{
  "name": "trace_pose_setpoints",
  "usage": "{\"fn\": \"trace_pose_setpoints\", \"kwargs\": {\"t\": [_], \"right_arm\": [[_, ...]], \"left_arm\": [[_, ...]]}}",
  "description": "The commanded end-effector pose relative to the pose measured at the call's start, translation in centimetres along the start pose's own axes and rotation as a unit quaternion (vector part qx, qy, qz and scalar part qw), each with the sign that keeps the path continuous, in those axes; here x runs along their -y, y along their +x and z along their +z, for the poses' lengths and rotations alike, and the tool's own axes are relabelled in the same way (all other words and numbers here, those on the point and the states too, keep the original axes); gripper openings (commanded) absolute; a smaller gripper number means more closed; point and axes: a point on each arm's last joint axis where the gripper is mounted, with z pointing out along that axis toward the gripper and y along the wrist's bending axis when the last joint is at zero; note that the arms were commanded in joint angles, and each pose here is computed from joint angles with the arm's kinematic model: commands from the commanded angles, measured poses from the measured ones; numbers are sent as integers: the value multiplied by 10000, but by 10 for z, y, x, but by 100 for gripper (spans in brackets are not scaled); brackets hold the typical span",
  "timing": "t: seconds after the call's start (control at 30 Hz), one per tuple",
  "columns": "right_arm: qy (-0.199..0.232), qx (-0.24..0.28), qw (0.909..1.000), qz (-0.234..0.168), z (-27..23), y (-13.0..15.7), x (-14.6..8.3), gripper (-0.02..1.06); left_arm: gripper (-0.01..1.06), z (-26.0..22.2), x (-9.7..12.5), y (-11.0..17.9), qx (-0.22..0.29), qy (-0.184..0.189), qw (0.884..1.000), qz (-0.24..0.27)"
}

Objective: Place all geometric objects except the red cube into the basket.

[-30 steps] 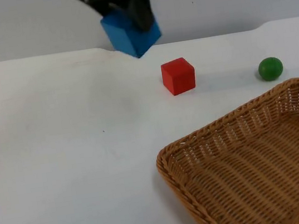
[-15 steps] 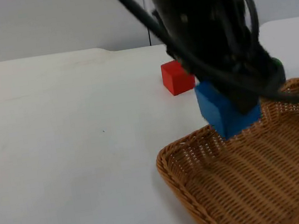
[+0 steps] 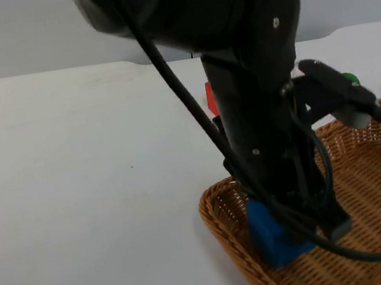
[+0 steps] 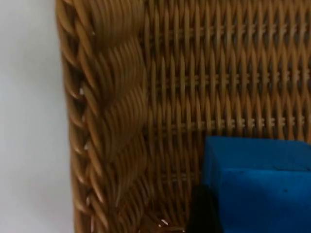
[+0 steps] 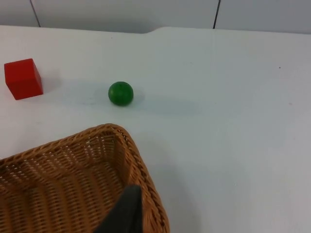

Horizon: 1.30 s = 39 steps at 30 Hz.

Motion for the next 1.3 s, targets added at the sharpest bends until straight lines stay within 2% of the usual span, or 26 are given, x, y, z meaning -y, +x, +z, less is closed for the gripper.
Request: {"fn": "trace_pose_setpoints", "kwargs": {"t": [0.0, 0.07, 0.1, 0.13, 0.23, 0.3, 0.33, 0.37, 0.5, 0.63, 0.67, 0.83, 0.93, 0.97, 1.0, 1.13, 1.17, 1.27], "right_arm": [[19, 74, 10000, 26, 1, -1, 1, 105], [19, 74, 10000, 26, 1, -1, 1, 105], [19, 74, 10000, 26, 1, -1, 1, 105], [19, 74, 10000, 26, 1, -1, 1, 105], [19, 74, 10000, 26, 1, -1, 1, 105], [19, 74, 10000, 26, 1, -1, 1, 105], [19, 74, 10000, 26, 1, -1, 1, 105], [19, 74, 10000, 26, 1, -1, 1, 105], [19, 74, 10000, 26, 1, -1, 1, 105], [19, 74, 10000, 26, 1, -1, 1, 105], [19, 74, 10000, 26, 1, -1, 1, 105], [19, 74, 10000, 26, 1, -1, 1, 105], [20, 63, 10000, -8, 1, -1, 1, 105], [20, 63, 10000, -8, 1, -1, 1, 105], [20, 63, 10000, -8, 1, -1, 1, 105], [19, 43, 10000, -8, 1, 0, 1, 105], [19, 43, 10000, -8, 1, 0, 1, 105], [19, 43, 10000, -8, 1, 0, 1, 105]], "left_arm": [[2, 3, 3, -1, 31, 21, 10000, -76], [13, 4, 3, -1, 34, 47, 9999, -122], [22, 4, 4, -1, 54, 75, 9998, -155], [22, 4, 4, -1, 54, 75, 9998, -155], [61, 4, 6, -2, 69, 190, 9994, -272], [90, 2, 7, -1, 48, 238, 9992, -308], [90, 2, 7, -1, 48, 238, 9992, -308], [103, -1, 7, -1, 56, 267, 9991, -331], [105, -20, 8, -4, 259, 260, 9987, -345], [105, -70, 9, -4, 702, 146, 9971, -272], [105, -70, 9, -4, 702, 146, 9971, -272], [105, -112, -3, 6, 987, -28, 9945, -359], [105, -130, -22, 16, 1064, -110, 9922, -640], [105, -134, -34, 23, 1028, -71, 9908, -880], [105, -134, -34, 23, 1028, -71, 9908, -880], [105, -135, -57, 52, 912, 125, 9835, -1555], [105, -135, -57, 52, 912, 125, 9835, -1555], [105, -134, -64, 82, 938, 57, 9771, -1908]]}}
